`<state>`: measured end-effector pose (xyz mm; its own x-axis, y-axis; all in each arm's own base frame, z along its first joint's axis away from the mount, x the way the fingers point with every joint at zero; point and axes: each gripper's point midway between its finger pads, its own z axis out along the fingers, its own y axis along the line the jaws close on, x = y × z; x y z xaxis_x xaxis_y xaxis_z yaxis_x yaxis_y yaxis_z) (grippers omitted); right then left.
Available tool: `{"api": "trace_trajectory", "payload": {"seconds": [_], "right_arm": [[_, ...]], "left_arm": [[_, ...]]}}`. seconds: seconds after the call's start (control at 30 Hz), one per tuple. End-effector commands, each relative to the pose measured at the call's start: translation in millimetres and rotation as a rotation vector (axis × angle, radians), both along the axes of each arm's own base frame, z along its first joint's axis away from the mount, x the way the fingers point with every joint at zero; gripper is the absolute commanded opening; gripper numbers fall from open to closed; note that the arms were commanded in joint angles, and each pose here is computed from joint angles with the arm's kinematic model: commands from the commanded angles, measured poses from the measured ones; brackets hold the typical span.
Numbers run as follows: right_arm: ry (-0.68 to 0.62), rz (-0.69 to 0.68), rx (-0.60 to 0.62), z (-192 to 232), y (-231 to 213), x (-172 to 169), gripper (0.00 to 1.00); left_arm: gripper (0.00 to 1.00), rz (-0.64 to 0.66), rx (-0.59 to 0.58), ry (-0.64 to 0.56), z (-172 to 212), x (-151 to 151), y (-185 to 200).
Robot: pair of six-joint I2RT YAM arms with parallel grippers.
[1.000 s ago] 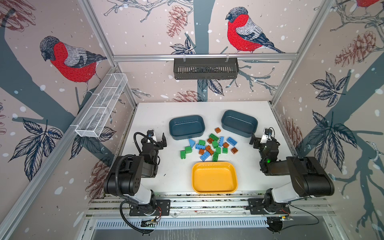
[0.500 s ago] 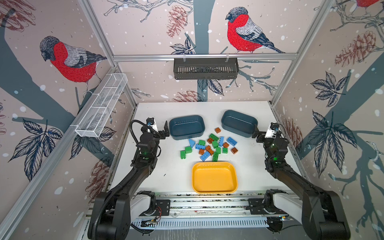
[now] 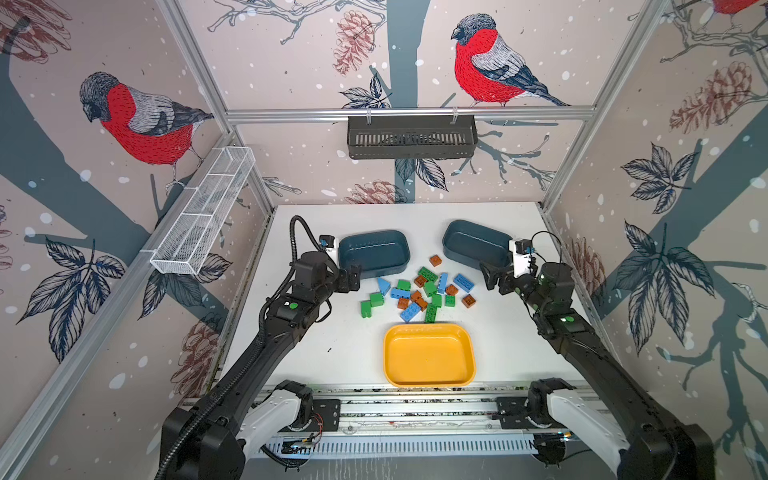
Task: Sort the legos into containers by color
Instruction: 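Reach the left gripper to a green brick while the right gripper moves toward the pile, then carry the green brick with the left gripper into the teal bin nearest it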
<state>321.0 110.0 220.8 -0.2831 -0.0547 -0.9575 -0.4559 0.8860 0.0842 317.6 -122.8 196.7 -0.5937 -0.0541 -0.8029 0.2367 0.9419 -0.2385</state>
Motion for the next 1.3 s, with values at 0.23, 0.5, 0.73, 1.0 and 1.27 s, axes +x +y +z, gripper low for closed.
{"api": "trace_trajectory", "payload": {"seconds": [0.23, 0.5, 0.73, 1.0, 1.27], "right_arm": [[0.202, 0.314, -0.016, -36, 58, -53, 0.99], [0.215, 0.333, -0.064, -45, 65, -62, 0.99], [0.216, 0.319, -0.101, -50, 63, -63, 1.0], [0.218, 0.296, -0.127, -55, 58, -64, 0.99], [0.223, 0.297, -0.134, -57, 57, -66, 0.99]], "left_arm": [[0.85, 0.061, -0.005, 0.359, -87, -49, -24], [0.78, 0.063, 0.052, 0.438, -133, -50, -35], [0.69, 0.082, 0.101, 0.476, -150, -36, -39], [0.45, 0.103, 0.187, 0.502, -165, -32, -31], [0.3, 0.111, 0.219, 0.515, -164, -32, -28]]}}
